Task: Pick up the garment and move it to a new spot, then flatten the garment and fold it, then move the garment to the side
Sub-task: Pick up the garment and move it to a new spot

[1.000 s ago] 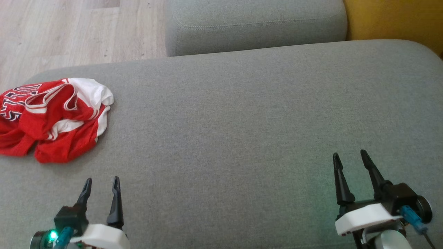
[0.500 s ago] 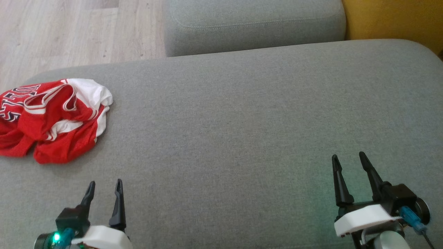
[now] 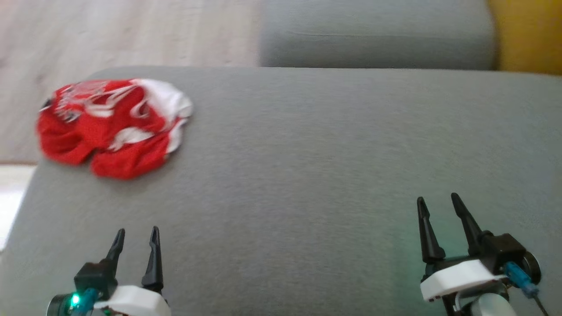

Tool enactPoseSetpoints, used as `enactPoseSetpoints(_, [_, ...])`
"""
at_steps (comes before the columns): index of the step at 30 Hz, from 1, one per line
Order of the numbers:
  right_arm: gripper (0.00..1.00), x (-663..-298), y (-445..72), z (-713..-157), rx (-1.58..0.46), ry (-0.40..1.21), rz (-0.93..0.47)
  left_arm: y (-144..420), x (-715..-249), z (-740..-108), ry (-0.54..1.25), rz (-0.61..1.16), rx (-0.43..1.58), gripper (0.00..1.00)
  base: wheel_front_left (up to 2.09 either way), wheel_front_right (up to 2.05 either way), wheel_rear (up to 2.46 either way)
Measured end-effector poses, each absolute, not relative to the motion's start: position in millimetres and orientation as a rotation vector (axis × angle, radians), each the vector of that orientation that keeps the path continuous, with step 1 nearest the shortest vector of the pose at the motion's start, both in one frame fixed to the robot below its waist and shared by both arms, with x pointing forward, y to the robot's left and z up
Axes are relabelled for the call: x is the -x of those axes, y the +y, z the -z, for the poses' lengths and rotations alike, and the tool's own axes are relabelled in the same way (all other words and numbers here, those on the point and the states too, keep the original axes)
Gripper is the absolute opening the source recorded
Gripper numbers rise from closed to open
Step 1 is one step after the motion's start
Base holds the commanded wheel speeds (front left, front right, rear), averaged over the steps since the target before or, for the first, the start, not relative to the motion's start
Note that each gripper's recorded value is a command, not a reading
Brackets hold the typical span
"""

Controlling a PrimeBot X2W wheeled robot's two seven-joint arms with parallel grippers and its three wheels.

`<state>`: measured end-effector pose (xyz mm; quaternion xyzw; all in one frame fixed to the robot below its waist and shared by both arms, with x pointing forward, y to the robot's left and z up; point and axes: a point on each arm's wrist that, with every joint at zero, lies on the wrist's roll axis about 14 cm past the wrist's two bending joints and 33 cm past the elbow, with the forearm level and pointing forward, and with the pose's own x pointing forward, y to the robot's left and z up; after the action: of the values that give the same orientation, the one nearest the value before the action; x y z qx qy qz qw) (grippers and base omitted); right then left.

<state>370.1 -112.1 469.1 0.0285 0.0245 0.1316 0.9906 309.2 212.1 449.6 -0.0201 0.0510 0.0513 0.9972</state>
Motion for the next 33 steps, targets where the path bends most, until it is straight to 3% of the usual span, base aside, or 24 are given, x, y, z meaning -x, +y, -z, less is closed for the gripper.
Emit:
enactPoseSetpoints(11, [1.0,-378,-14,-471,-0.054,0.053,-0.556,275,-240,-443,0.115,-0.367,0.061,1.0,0.0,0.0,0.0])
enactPoseSetpoints(16, [1.0,-378,5,-466,-0.052,0.068,-0.614,282,-230,-443,0.116,-0.407,0.075,1.0,0.0,0.0,0.0])
enactPoseSetpoints(20, [1.0,-382,8,-458,-0.039,0.084,-0.624,279,-255,-455,0.087,-0.364,0.061,1.0,0.0,0.0,0.0])
enactPoseSetpoints(26, [1.0,-423,12,-459,-0.024,0.04,-0.637,288,-365,-512,-0.048,-0.277,0.004,1.0,0.0,0.0,0.0])
enactPoseSetpoints(33, [1.0,-467,-13,-429,-0.017,0.062,-0.586,301,-475,-509,0.057,-0.241,-0.043,1.0,0.0,0.0,0.0])
